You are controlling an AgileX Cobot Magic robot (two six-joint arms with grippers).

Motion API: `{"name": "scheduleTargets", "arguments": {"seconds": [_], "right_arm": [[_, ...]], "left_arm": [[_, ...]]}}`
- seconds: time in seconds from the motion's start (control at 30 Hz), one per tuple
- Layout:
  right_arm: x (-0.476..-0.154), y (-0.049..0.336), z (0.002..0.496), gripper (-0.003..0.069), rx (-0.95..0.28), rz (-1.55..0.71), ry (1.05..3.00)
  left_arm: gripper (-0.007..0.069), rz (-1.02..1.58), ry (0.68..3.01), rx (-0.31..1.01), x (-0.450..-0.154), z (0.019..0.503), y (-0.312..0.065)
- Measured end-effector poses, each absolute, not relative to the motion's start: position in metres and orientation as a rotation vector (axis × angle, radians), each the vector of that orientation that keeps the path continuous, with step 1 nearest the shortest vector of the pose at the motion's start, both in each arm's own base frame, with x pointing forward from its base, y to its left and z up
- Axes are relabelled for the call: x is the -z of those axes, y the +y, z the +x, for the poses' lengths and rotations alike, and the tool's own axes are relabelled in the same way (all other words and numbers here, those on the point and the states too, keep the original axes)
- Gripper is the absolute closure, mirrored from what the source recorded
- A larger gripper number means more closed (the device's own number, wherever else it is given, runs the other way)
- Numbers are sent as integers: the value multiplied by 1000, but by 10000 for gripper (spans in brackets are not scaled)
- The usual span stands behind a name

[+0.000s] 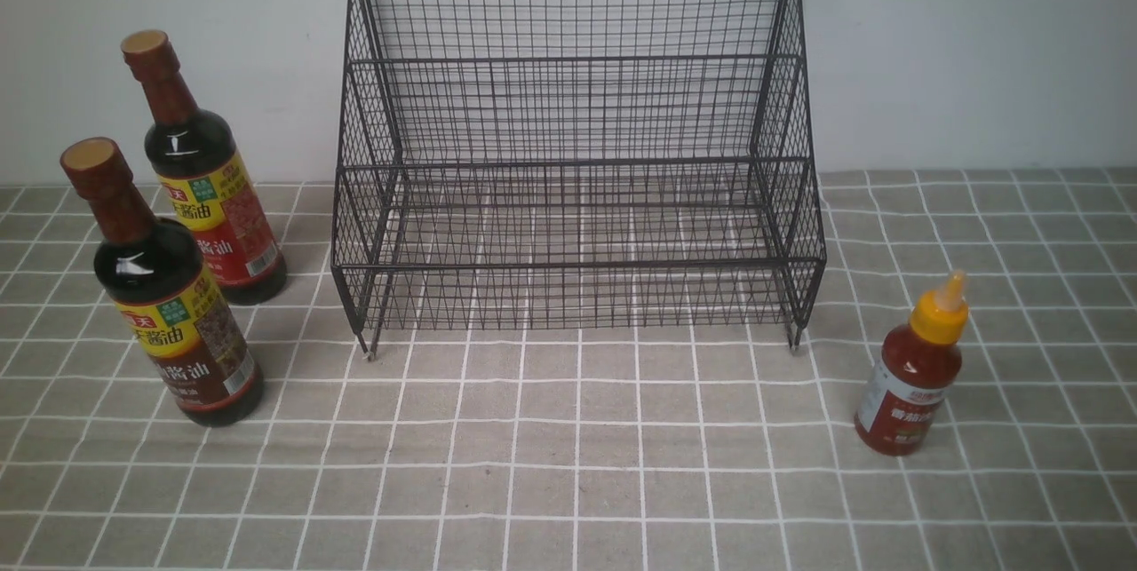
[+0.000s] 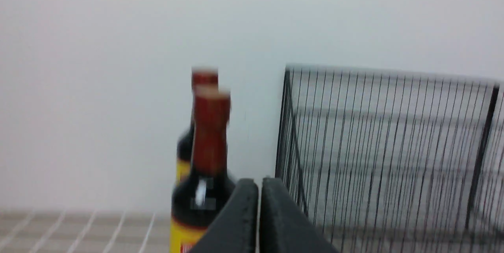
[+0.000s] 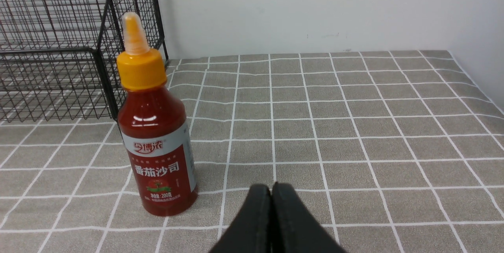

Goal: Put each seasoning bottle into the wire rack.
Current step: Use the left arm to grab the condiment bottle closest to it

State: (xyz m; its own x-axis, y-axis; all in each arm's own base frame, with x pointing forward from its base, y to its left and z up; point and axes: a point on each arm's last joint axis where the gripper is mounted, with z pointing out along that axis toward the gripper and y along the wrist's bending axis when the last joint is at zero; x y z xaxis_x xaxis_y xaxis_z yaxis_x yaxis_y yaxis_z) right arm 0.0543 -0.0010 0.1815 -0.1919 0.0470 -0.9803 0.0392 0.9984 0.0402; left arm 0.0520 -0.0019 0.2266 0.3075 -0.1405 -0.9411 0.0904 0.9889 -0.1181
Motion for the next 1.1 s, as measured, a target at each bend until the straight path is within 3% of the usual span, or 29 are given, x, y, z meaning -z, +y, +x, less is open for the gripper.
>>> {"name": "scheduleTargets", "arguments": {"seconds": [0.1, 0.3, 0.43, 0.53, 0.67, 0.87, 1.1], "right_arm": [[-182, -1, 54, 673, -7, 64, 1764], [-182, -1, 54, 673, -7, 64, 1764], [-182, -1, 54, 673, -7, 64, 1764], [-182, -1, 54, 673, -7, 64, 1764], [-182, -1, 54, 673, -7, 64, 1764], [-182, -1, 54, 673, -7, 64, 1764], [-182, -1, 54, 673, -7, 64, 1764]], "left_arm": [[632, -125, 1050, 186, -247, 49, 3], [629, -150, 1194, 146, -276, 84, 4], [580, -153, 1309, 129, -294, 123, 1], [496, -151, 1363, 118, -306, 153, -1], [309, -143, 1424, 72, -314, 189, -2], [100, -234, 1491, 39, -313, 230, 2], [52, -291, 1622, -5, -287, 271, 3]]}}
